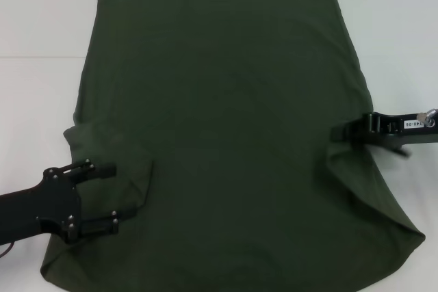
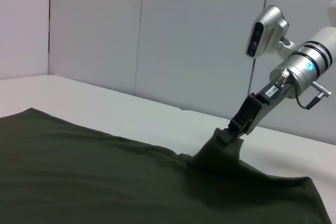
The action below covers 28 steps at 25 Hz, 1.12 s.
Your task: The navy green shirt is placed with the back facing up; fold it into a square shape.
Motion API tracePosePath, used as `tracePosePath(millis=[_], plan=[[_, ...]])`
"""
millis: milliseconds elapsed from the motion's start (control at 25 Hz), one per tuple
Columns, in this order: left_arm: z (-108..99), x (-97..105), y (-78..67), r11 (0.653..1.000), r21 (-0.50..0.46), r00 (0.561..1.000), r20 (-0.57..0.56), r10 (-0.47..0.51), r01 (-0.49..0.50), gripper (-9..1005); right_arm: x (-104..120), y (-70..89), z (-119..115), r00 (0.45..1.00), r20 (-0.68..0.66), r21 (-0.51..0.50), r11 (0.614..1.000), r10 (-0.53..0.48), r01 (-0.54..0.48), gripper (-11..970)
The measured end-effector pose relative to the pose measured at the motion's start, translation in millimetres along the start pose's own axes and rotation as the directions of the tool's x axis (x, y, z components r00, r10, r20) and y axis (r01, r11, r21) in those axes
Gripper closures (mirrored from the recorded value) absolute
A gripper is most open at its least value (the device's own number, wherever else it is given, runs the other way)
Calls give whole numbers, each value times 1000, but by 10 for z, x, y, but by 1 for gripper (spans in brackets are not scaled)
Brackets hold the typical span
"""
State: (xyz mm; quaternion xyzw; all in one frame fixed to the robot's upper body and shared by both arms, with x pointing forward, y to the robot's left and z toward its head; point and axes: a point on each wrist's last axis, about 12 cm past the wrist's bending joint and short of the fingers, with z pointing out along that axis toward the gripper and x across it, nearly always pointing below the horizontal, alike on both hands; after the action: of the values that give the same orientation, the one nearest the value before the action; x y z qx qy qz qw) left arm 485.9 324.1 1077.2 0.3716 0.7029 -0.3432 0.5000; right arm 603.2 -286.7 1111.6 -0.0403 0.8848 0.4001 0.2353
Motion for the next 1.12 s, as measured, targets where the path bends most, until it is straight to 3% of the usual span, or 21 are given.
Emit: tracePosePath(millis=[640, 840, 1120], plan=[[0, 8, -6, 1000, -2, 1000, 1, -4, 4, 162, 8, 9, 5, 999, 49, -40, 999, 13, -11, 821], [2, 9, -8, 1000, 0, 1000, 2, -5, 5, 161, 64, 1, 19, 997, 74, -95, 995, 34, -27, 578], [2, 10, -7, 1000, -1, 1000, 2, -6, 6, 161, 136, -36, 7, 991, 124, -153, 988, 44, -25, 420]])
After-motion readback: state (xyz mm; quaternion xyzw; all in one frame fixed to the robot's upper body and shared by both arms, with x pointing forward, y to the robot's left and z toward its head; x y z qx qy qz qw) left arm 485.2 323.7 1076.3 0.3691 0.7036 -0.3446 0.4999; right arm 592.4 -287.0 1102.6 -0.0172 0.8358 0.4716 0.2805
